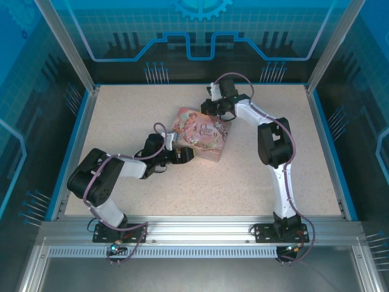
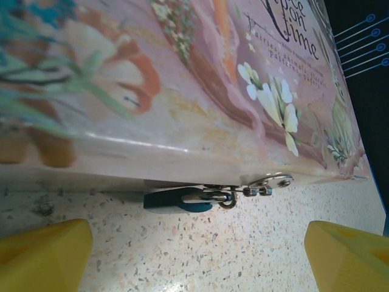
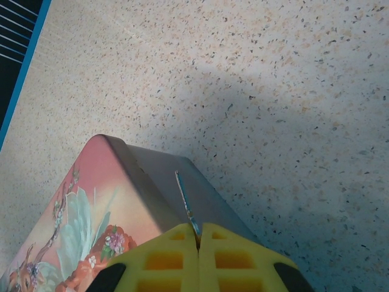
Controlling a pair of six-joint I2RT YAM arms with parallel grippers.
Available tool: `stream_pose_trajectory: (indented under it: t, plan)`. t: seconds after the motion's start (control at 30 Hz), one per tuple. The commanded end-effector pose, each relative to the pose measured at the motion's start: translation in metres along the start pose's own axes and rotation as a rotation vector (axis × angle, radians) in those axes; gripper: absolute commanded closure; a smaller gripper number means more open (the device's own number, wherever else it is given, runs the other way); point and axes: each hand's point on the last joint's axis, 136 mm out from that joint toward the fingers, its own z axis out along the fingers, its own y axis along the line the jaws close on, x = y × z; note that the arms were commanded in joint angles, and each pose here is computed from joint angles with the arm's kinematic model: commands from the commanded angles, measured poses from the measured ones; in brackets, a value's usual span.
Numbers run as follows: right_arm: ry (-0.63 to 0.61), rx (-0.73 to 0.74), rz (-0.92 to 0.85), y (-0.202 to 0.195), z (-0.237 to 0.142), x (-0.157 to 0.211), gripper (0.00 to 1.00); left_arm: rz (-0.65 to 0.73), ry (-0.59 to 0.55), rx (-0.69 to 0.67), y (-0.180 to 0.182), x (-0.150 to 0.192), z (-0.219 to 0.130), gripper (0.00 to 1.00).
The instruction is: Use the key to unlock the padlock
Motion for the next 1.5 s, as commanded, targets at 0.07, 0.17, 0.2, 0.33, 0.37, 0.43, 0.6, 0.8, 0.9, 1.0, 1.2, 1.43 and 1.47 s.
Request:
stream_pose_trajectory:
  t: [0.07,0.17,0.2,0.33,0.37,0.43,0.6,0.8,0.9,1.0,1.2,1.43,1.47]
  plan:
    - [0.062,-0.008,0.021,0.008,0.002,0.023,1.0,0.04,-0.007,0.064,-0.014,0.0,0.009,0.11]
    - [0.061,-0.01,0.022,0.008,0.002,0.024,1.0,0.046,-0.027,0.068,-0.016,-0.002,0.013,0.13]
    - [0.061,-0.009,0.023,0.008,0.002,0.025,1.0,0.049,-0.034,0.062,-0.015,-0.002,0.015,0.13]
    - [0.058,-0.016,0.024,0.009,0.001,0.025,1.0,0.063,-0.063,0.048,-0.012,-0.003,0.019,0.13]
    - [0.057,-0.016,0.025,0.009,0.001,0.025,1.0,0.067,-0.073,0.044,-0.011,-0.004,0.02,0.14]
    - [0.056,-0.019,0.023,0.01,0.001,0.026,1.0,0.083,-0.089,0.034,-0.009,-0.004,0.022,0.14]
    - [0.058,-0.026,0.03,0.01,0.002,0.027,1.0,0.111,-0.106,0.044,-0.008,-0.002,0.028,0.15]
    - [0.064,-0.022,0.028,0.009,0.002,0.028,1.0,0.109,-0.095,0.065,-0.011,-0.001,0.031,0.21]
    - [0.066,-0.022,0.029,0.009,0.002,0.03,1.0,0.109,-0.092,0.074,-0.015,-0.002,0.03,0.22]
    - [0.066,-0.02,0.03,0.009,0.001,0.031,1.0,0.097,-0.09,0.089,-0.019,-0.003,0.03,0.25]
    - [0.068,-0.018,0.035,0.008,0.0,0.034,1.0,0.098,-0.105,0.122,-0.031,-0.009,0.026,0.29]
    - [0.063,-0.024,0.057,0.01,-0.002,0.038,1.0,0.106,-0.133,0.144,-0.039,-0.013,0.027,0.32]
    - [0.064,-0.024,0.06,0.011,-0.002,0.04,1.0,0.104,-0.143,0.145,-0.039,-0.015,0.027,0.33]
